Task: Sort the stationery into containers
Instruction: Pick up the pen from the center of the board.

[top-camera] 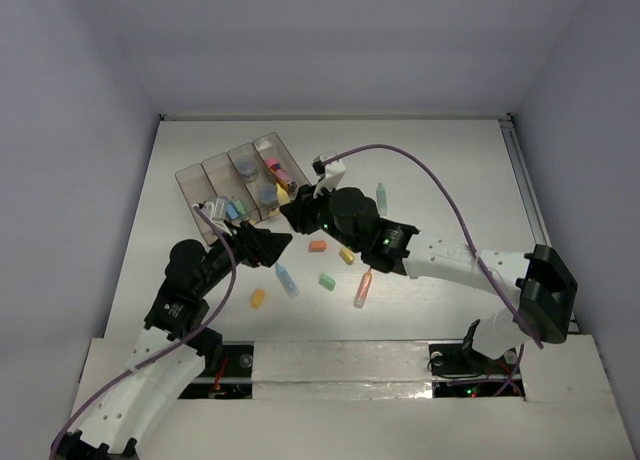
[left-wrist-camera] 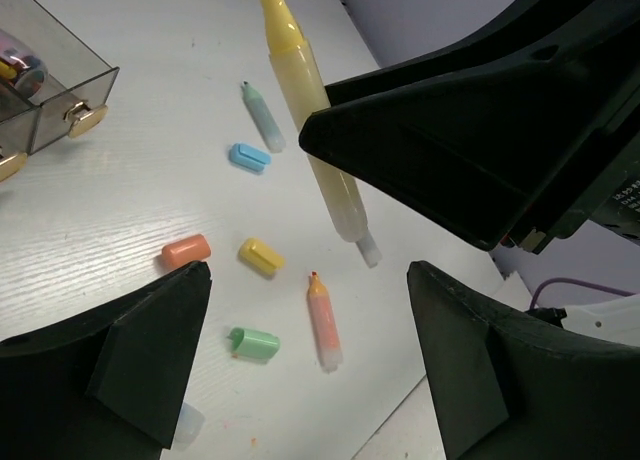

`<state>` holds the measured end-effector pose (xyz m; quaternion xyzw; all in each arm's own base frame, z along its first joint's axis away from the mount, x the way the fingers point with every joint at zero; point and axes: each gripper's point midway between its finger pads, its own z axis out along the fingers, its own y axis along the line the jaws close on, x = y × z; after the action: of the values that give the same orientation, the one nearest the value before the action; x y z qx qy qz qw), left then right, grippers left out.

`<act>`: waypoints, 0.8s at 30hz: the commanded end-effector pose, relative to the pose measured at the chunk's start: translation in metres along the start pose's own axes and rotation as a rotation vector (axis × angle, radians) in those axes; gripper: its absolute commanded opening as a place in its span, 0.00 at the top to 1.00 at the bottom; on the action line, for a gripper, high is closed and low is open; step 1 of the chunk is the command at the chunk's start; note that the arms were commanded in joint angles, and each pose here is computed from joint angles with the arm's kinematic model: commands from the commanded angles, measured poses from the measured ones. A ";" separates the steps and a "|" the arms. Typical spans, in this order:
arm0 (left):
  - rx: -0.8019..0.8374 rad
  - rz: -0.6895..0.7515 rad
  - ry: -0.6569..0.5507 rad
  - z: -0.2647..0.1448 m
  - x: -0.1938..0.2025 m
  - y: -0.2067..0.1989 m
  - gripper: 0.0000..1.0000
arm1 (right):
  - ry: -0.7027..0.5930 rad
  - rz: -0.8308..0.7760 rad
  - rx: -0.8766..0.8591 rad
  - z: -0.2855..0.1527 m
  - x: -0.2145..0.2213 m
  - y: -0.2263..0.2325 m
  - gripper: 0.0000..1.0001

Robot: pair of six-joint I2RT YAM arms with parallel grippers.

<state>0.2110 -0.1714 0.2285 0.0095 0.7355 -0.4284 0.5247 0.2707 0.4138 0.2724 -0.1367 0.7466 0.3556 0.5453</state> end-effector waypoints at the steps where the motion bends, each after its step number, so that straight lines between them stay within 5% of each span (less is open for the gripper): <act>1: 0.095 0.000 -0.071 0.005 -0.016 -0.019 0.23 | -0.070 0.050 -0.062 -0.005 -0.023 0.016 0.97; 24: 0.092 -0.008 -0.099 0.031 -0.014 -0.010 0.64 | 0.024 0.112 -0.154 -0.001 0.014 0.028 0.96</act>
<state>0.2307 -0.1912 0.2268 0.0113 0.7172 -0.4554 0.5274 0.2604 0.4308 0.2653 -0.1367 0.7421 0.4050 0.5163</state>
